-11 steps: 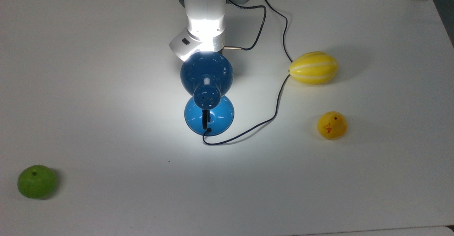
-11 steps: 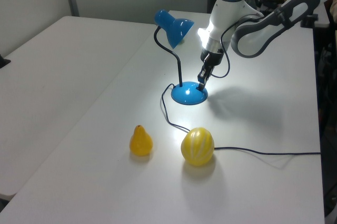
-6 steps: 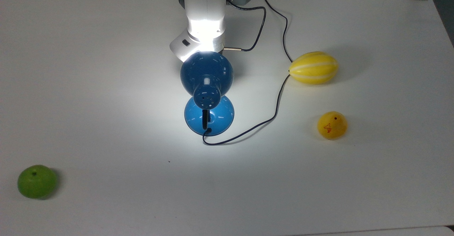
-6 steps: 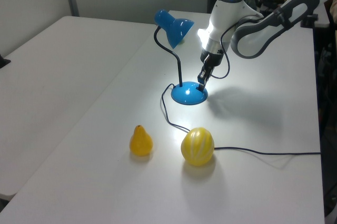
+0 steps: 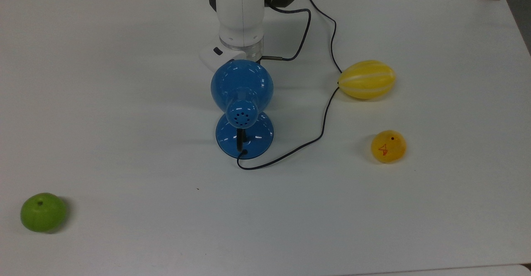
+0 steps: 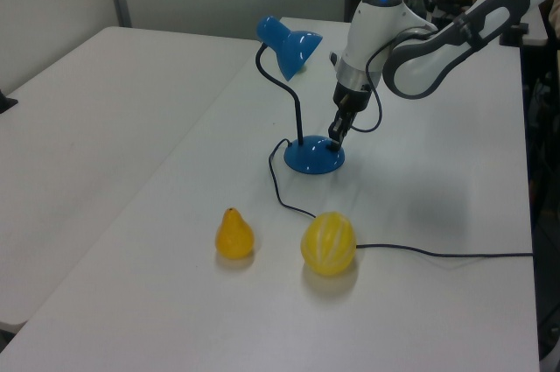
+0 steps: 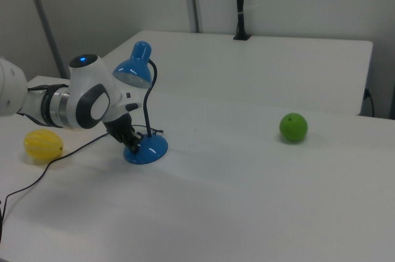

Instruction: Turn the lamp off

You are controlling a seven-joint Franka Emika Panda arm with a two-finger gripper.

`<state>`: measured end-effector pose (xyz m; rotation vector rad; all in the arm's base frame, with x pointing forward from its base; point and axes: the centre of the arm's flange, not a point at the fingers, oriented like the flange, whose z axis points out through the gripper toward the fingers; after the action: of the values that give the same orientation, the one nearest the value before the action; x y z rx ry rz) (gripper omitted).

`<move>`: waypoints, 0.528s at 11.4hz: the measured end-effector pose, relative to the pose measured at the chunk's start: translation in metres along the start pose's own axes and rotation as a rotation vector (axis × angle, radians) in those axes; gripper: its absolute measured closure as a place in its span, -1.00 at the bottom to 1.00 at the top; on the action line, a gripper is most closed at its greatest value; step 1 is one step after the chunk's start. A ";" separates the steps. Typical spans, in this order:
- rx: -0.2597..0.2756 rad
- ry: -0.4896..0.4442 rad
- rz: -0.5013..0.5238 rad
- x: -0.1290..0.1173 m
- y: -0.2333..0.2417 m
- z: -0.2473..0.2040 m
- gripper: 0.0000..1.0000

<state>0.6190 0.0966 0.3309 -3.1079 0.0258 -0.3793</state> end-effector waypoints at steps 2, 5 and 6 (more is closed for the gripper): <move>-0.001 -0.004 0.000 0.000 0.000 0.000 0.98; -0.028 -0.115 0.000 -0.011 0.003 0.005 0.98; -0.038 -0.150 0.000 -0.011 0.004 -0.003 0.98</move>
<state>0.6076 0.0932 0.3315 -3.1638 0.0327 -0.1470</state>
